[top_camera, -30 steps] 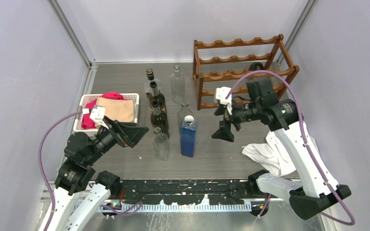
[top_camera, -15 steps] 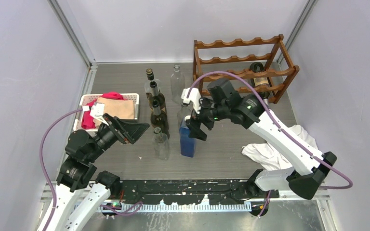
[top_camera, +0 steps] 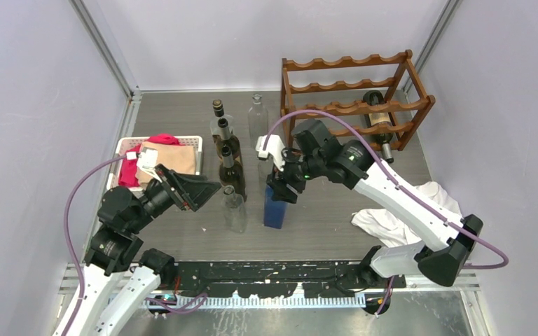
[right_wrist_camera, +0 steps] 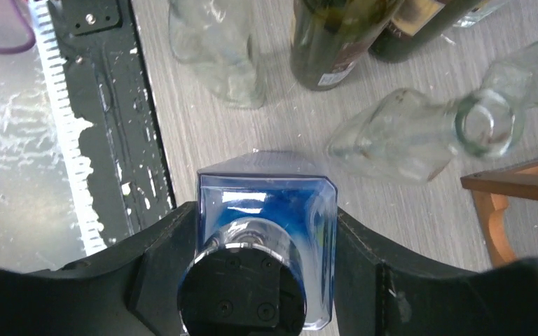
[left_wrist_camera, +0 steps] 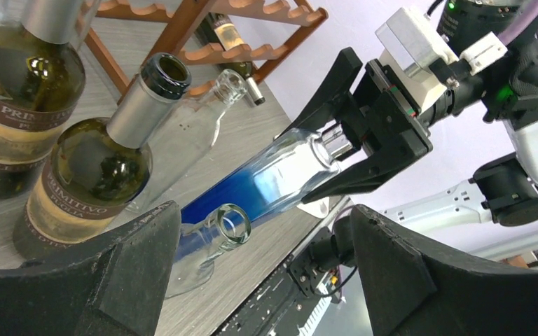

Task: Put the wine bottle on the wine rack
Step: Pick up the wine bottle from the center of the board.

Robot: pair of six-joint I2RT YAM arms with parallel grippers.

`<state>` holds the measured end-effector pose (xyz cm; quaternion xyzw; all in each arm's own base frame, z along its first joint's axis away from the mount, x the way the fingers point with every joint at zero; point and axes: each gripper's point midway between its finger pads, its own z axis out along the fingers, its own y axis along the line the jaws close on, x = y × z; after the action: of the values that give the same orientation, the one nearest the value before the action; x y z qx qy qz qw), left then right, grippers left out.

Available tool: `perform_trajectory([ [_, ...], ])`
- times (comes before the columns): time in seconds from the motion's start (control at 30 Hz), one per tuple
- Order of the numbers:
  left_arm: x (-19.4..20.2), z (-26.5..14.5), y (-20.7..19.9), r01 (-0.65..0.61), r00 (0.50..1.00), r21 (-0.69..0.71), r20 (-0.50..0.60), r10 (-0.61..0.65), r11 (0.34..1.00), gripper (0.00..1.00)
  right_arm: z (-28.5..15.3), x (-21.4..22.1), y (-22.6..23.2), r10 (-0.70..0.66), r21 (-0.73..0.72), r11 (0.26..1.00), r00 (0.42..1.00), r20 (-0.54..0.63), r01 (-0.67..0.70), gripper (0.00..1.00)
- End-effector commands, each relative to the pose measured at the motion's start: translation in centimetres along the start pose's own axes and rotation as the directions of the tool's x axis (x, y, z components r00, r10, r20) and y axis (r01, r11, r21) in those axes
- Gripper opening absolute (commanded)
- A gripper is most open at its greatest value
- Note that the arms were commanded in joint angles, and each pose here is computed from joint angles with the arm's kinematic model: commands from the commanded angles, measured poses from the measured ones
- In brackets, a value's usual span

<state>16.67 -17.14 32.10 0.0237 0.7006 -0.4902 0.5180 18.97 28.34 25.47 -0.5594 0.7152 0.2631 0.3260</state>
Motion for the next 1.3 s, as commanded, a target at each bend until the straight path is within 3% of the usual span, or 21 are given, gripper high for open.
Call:
perform_trajectory([
  [0.0, -0.9, 0.0, -2.5, -0.069, 0.998, 0.112, 0.001, 0.069, 0.991, 0.9, -4.4, 0.0, 0.8, -0.03, -0.064, 0.997, 0.996, 0.086, 0.035, 0.05],
  [0.17, -2.0, -0.3, -5.5, -0.118, 0.992, 0.215, -0.015, 0.124, 0.969, 0.9, -8.5, 0.7, 0.7, 0.039, -0.125, 0.992, 0.99, 0.134, -0.022, 0.02],
  [0.43, -3.1, 0.8, -9.7, -0.109, 0.982, 0.378, -0.101, 0.158, 0.919, 0.85, -12.9, 2.1, -3.3, 0.24, -0.08, 0.97, 0.947, 0.215, -0.228, 0.01],
  [0.63, 0.0, 3.3, -12.5, -0.196, 0.939, 0.436, -0.174, 0.296, 0.878, 0.84, -14.8, 2.6, -7.7, 0.455, -0.06, 0.886, 0.836, 0.305, -0.46, 0.01],
  [0.87, 7.2, 7.2, -13.7, -0.534, 0.714, 0.345, -0.304, 0.631, 0.771, 0.85, -15.8, 4.7, -10.0, 0.64, -0.122, 0.754, 0.681, 0.355, -0.645, 0.01],
  [1.03, 9.4, 11.4, -13.1, -0.642, 0.593, 0.304, -0.385, 0.707, 0.704, 0.87, -15.6, 7.1, -10.0, 0.727, -0.188, 0.679, 0.612, 0.313, -0.71, 0.01],
  [1.2, 12.1, 15.5, -10.6, -0.752, 0.431, 0.298, -0.451, 0.781, 0.587, 0.91, -15.2, 8.4, -9.4, 0.788, -0.272, 0.615, 0.561, 0.254, -0.74, 0.01],
  [1.27, 13.3, 16.8, -9.9, -0.751, 0.396, 0.328, -0.47, 0.789, 0.573, 0.92, -14.8, 8.9, -9.5, 0.803, -0.292, 0.596, 0.545, 0.242, -0.748, 0.01],
])
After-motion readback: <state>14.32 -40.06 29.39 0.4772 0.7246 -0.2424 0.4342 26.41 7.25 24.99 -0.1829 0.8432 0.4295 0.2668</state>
